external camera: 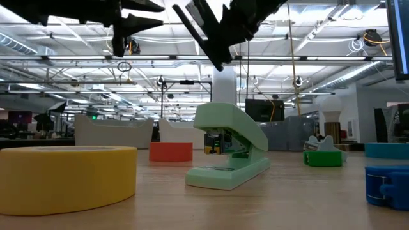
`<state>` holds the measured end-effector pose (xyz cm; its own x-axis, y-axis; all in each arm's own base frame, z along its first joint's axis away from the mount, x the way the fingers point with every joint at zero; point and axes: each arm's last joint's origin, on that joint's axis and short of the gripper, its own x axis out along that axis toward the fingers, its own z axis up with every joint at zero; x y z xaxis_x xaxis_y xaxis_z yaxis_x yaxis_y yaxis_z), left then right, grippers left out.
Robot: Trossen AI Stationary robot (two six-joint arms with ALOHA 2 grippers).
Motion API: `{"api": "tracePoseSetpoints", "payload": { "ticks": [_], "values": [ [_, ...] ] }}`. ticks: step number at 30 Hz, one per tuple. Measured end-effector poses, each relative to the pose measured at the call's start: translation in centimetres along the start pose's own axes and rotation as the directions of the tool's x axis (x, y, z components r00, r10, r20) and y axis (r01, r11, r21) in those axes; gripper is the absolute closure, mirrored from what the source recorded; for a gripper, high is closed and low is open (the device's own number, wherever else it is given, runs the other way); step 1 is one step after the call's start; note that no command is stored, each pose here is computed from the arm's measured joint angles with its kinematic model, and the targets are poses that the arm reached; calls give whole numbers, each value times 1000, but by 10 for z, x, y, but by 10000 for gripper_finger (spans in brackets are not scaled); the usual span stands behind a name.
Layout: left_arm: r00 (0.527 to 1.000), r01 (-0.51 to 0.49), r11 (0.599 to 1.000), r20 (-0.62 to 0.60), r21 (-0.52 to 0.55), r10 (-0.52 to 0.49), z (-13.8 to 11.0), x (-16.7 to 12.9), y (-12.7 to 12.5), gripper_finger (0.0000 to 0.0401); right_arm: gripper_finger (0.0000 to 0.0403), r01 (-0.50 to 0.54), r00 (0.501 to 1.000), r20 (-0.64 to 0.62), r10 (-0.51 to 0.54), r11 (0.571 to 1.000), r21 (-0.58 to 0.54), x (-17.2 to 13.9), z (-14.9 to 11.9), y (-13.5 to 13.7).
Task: Pick and place Stapler, Stapler remover, tape
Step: Put the black stapler into the gray bin
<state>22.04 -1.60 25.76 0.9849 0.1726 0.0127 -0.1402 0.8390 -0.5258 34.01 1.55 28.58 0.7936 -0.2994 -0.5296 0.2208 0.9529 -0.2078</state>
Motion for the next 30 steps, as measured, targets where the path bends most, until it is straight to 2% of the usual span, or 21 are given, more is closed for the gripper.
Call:
{"api": "tracePoseSetpoints", "payload": {
  "ticks": [5,11,15,21,27,30],
  "values": [
    [1000,-6,999,-10,53,6,2,15,-6,286,275,15,1000,-21,-14,999,33,2,-2,-5],
    [1000,-13,998,-22,63,14,-1,20,-6,286,275,67,997,-45,-64,996,65,6,-5,-15],
    [1000,-26,997,-11,68,27,0,20,-6,286,275,62,998,-37,-60,995,72,5,-4,-15],
    [999,-50,989,-1,143,50,2,22,-1,286,275,57,998,-12,-55,987,151,5,-1,-14],
    [997,-77,987,-3,138,78,-3,30,6,286,275,-4,999,36,-5,971,237,5,3,-13],
    [996,-84,987,-3,140,85,-6,35,9,286,275,-2,1000,27,-5,971,241,5,3,-12]
  ]
}}
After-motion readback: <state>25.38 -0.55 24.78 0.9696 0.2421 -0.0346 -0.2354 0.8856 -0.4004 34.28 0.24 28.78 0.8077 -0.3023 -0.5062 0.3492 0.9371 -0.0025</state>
